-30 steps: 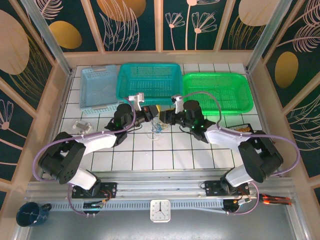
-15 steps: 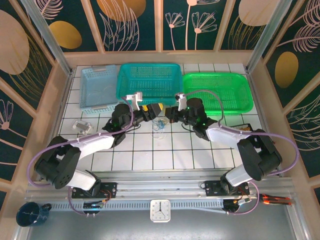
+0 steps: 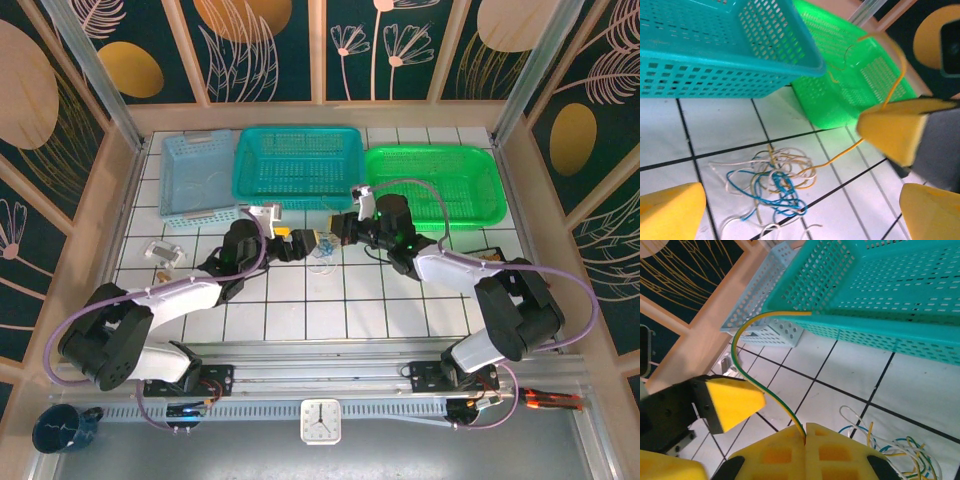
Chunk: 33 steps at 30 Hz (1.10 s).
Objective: Untangle the cables
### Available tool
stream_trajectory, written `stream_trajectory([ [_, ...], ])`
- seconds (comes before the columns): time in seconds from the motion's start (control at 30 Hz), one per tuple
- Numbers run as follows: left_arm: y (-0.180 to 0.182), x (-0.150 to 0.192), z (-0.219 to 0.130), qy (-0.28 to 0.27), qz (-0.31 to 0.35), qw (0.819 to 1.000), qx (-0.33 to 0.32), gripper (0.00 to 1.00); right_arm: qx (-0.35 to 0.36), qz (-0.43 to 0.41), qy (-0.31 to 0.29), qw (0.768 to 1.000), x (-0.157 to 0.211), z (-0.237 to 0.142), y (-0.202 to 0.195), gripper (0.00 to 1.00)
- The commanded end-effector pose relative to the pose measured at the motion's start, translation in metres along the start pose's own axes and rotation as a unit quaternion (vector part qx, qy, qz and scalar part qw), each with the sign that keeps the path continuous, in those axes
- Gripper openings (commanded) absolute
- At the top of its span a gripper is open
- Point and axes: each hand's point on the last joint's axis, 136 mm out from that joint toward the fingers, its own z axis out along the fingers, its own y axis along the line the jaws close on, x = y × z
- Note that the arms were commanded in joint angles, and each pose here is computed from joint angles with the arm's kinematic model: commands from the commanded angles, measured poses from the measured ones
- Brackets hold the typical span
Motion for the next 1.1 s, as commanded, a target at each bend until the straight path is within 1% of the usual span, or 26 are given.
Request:
stream_trajectory([
  [0.0,0.004,0.015,-0.001,0.027,0.052,0.998,-0.004,0.98,-0.049,-0.010,-0.031,0.998,-0.030,-0.006,0.033,0.00],
  [0.1,0.004,0.023,0.004,0.049,0.068,0.997,0.002,0.96,-0.061,-0.012,-0.029,0.998,-0.031,-0.004,0.045,0.00],
  [0.17,0.004,0.024,0.007,0.053,0.074,0.996,0.005,0.94,-0.070,-0.013,-0.027,0.997,-0.031,-0.002,0.054,0.00],
  [0.4,0.002,0.018,0.015,0.039,0.090,0.995,0.010,0.89,-0.090,-0.013,-0.019,0.996,-0.029,0.009,0.075,0.00],
  [0.8,0.020,0.005,0.020,-0.005,0.112,0.993,-0.037,0.76,-0.097,-0.008,0.002,0.995,-0.016,0.025,0.085,0.00],
  [0.97,0.023,0.003,0.019,-0.016,0.113,0.993,-0.041,0.74,-0.096,-0.007,0.007,0.995,-0.012,0.028,0.084,0.00],
  [1.07,0.024,0.003,0.022,-0.017,0.111,0.993,-0.041,0.71,-0.099,-0.004,0.009,0.995,-0.011,0.029,0.086,0.00],
])
